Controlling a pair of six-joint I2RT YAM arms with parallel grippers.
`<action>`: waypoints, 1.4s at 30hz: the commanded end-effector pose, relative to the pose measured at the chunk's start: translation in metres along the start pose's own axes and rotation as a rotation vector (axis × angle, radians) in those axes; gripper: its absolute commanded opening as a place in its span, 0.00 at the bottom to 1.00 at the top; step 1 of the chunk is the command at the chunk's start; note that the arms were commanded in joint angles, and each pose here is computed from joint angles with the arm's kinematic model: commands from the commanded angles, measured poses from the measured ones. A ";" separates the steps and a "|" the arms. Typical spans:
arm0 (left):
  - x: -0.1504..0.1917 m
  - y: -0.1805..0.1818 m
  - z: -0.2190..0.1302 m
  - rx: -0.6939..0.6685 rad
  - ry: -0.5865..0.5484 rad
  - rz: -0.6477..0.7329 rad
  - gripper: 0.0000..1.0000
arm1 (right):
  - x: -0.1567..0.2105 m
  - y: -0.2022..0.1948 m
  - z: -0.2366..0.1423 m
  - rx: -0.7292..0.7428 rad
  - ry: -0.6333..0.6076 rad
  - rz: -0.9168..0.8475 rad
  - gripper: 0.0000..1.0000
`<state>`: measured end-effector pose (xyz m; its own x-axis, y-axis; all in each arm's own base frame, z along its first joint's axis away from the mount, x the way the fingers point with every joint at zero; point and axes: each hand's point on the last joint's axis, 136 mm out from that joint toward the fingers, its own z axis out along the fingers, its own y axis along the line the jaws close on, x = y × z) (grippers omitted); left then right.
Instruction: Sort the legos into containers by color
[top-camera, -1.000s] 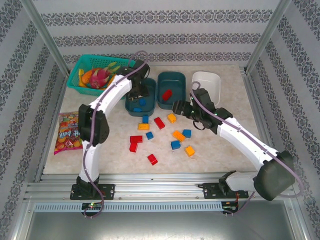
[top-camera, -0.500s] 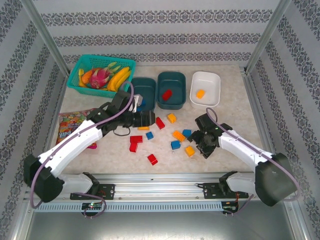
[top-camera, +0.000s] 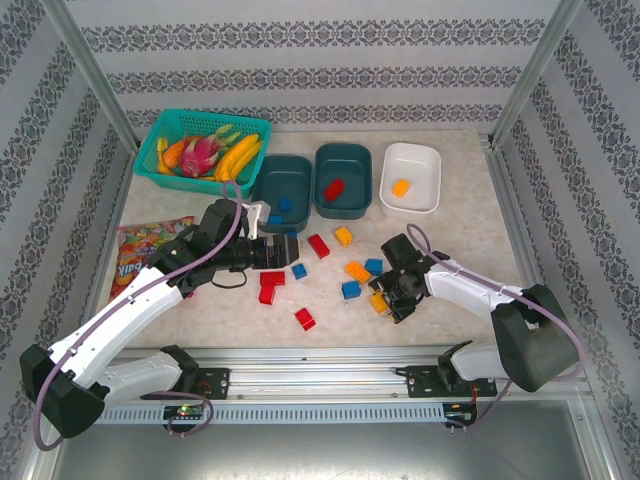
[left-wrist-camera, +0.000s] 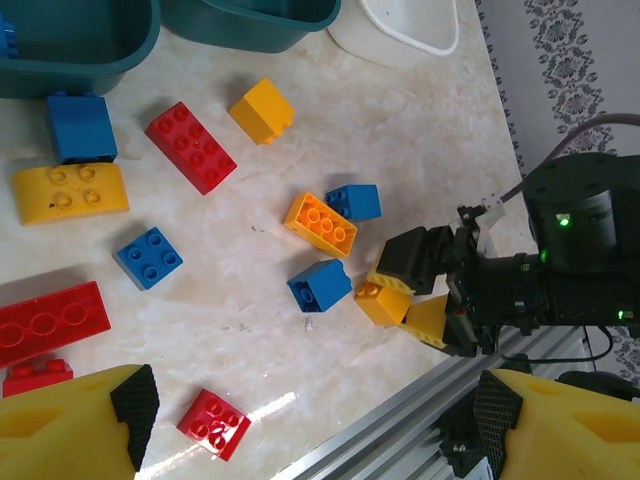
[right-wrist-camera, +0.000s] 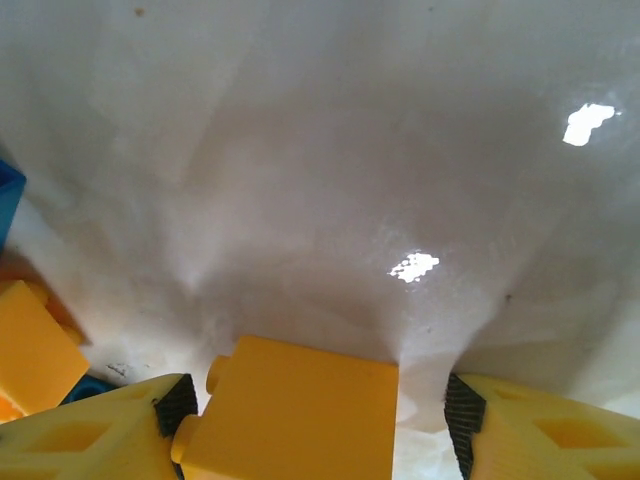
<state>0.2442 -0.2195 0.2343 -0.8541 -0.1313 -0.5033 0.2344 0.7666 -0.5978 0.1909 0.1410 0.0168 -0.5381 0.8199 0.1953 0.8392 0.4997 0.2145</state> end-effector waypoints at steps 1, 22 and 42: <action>-0.002 -0.007 0.003 0.023 -0.021 0.009 0.84 | 0.004 0.002 0.010 -0.006 0.011 0.025 0.58; -0.065 -0.065 0.047 0.168 -0.076 -0.050 0.84 | -0.118 0.120 -0.141 -0.232 -0.414 -0.294 0.32; -0.133 -0.094 0.100 0.139 -0.097 -0.027 0.84 | -0.223 0.221 -0.038 -0.065 -0.204 -0.550 0.40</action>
<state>0.3827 -0.3358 0.2877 -0.8237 -0.2277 -0.5192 0.2629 0.6580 -0.7056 0.4939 0.0556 0.0599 -0.8365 0.5137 -0.1906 0.4543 0.8447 0.2829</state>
